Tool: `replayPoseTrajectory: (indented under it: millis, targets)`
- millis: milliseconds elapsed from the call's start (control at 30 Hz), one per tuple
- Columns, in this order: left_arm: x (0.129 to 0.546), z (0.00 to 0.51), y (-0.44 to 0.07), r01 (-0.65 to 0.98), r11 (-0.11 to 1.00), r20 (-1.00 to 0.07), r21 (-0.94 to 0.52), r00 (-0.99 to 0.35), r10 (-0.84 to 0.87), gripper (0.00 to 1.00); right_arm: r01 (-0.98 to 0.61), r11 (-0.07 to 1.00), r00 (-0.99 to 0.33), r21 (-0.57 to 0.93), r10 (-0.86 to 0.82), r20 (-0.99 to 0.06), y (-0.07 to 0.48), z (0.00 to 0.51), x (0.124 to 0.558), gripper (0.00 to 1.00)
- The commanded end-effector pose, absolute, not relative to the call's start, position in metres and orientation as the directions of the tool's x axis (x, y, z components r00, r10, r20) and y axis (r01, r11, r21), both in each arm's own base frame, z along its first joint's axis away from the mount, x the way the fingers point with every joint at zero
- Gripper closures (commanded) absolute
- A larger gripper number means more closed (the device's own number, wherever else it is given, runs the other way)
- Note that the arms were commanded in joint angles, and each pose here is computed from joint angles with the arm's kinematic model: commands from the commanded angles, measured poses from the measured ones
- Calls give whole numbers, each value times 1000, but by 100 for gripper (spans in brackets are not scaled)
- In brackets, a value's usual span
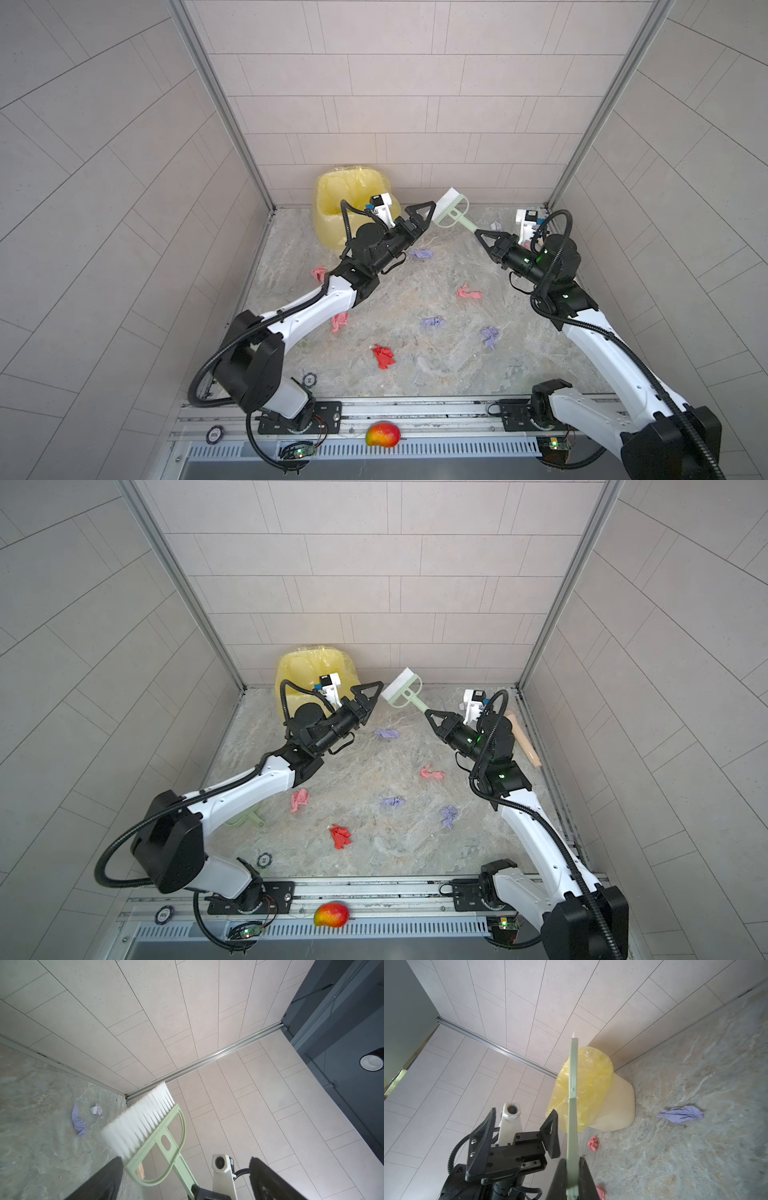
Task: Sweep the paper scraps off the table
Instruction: 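Swing the left gripper back toward the green dustpan while the right holds the brush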
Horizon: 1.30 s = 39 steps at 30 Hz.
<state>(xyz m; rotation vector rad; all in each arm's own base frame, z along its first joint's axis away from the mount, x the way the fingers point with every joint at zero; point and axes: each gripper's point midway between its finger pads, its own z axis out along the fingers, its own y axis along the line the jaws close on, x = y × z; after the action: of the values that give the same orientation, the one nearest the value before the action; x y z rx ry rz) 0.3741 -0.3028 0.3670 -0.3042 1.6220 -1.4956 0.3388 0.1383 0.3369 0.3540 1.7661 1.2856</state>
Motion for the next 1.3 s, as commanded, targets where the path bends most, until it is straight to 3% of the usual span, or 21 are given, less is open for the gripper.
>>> replayPoseTrajectory:
  millis: [0,167,467,833,933,1033,1267]
  targets:
    - [359,339,-278,300,448,-534,-842,-575,-620,0,-257,475,-543,842,650,-532,130,340,334,100]
    - [332,305,-238,164,645,-594,-746,-603,-533,0,-217,524,-562,823,622,-545,121,326,325,100]
    - [279,238,-149,-152,821,-558,-551,-665,-497,0,-169,584,-609,794,571,-550,106,308,309,100]
    - [204,183,-33,-604,744,-473,-286,-586,-658,0,-148,631,-648,761,520,-556,105,296,301,100]
    - [186,159,-18,-687,701,-363,-191,-614,-701,0,-143,636,-652,759,516,-555,104,294,301,100]
    - [177,139,-9,-718,689,-265,-101,-648,-714,0,-140,638,-657,757,512,-553,104,292,302,100]
    - [173,121,5,-750,662,-224,0,-645,-731,0,-125,643,-662,755,513,-546,101,289,304,100]
